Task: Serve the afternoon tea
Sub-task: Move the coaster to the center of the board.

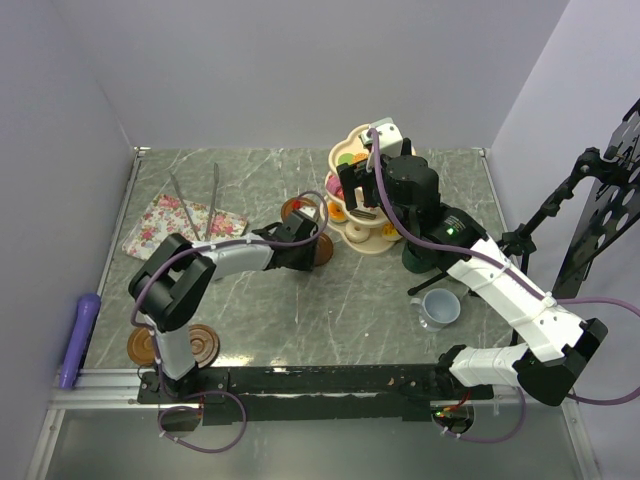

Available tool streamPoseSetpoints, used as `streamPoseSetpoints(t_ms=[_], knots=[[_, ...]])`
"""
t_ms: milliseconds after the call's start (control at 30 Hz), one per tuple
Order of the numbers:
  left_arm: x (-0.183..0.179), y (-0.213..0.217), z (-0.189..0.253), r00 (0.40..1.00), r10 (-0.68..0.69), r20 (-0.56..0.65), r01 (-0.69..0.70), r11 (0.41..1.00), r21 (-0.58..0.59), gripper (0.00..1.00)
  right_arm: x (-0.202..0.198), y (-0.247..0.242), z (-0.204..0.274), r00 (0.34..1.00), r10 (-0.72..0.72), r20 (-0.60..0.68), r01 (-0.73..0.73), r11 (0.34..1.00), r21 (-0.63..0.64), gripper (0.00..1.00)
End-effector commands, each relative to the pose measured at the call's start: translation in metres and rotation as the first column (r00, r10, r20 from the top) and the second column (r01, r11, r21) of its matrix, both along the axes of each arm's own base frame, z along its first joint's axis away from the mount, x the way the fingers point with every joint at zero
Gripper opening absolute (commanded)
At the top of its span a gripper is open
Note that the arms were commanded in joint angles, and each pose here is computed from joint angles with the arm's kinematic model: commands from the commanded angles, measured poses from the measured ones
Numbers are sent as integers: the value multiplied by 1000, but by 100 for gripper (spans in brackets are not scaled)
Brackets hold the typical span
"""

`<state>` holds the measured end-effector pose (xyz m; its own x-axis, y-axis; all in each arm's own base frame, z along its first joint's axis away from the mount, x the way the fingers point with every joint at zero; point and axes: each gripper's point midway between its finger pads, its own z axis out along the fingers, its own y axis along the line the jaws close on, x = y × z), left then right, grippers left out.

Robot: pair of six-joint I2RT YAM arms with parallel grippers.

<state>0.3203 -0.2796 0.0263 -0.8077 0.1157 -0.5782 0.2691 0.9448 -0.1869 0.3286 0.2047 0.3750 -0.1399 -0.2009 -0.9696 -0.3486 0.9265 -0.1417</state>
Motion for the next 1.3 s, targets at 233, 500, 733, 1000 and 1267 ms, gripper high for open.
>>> streamPoseSetpoints(t_ms=[233,500,733,1000,1267], knots=[[24,-2,-4,997,66,35,-66,998,10,47,3,-2,6,1000,-13,17,13,1000,6,96],[17,4,18,997,54,48,-54,999,0,69,4,-4,4,1000,-20,21,20,1000,-4,96],[-22,64,49,976,214,37,-215,977,6,93,4,-2,4,1000,-13,28,12,1000,3,96],[-112,148,25,779,595,-198,-578,804,142,100,4,2,-1,999,1,32,-1,1000,12,95],[-165,220,22,472,864,-173,-831,502,240,100,1,0,-1,999,7,38,-8,1000,23,95]])
